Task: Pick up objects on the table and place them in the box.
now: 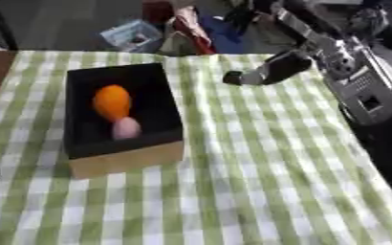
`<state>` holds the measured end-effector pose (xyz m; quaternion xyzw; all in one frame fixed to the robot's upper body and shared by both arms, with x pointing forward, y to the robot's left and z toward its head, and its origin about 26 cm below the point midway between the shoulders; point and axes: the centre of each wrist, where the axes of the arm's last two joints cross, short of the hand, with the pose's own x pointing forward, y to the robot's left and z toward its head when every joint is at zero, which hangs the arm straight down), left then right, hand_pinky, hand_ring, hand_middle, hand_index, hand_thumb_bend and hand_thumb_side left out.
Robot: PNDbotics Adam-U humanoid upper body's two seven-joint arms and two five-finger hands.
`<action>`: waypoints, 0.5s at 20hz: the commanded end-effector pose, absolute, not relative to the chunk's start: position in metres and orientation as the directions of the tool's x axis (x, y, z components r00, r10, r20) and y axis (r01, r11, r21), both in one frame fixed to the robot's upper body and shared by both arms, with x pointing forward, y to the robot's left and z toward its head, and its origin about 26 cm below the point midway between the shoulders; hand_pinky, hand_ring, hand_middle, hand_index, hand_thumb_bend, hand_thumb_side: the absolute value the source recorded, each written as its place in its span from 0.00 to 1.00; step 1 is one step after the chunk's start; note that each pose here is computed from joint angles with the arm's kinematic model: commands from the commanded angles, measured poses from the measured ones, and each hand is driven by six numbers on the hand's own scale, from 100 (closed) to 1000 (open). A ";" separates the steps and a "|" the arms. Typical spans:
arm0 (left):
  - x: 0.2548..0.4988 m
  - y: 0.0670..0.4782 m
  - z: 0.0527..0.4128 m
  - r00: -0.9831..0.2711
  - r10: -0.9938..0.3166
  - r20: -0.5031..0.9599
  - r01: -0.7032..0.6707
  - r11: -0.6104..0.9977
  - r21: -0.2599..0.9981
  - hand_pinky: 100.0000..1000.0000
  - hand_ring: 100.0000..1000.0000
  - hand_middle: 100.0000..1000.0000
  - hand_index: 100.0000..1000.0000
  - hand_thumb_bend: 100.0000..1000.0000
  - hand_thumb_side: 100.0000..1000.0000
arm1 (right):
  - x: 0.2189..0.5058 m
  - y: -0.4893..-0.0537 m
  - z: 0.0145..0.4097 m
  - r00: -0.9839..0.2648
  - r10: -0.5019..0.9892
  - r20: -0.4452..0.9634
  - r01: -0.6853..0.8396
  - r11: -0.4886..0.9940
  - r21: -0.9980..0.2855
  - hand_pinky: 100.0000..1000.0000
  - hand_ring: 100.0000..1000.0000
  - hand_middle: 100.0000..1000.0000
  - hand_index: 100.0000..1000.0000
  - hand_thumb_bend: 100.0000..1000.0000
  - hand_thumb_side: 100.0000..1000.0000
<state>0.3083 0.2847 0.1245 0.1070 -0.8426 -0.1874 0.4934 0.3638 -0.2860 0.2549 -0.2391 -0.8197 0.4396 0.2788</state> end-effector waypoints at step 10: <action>0.307 0.288 0.132 -0.506 -0.379 0.775 -0.031 0.906 0.423 0.63 0.48 0.47 0.52 0.11 0.00 | 0.324 -0.314 0.217 -0.656 0.589 0.472 0.167 0.723 -0.670 0.64 0.48 0.49 0.67 0.54 0.19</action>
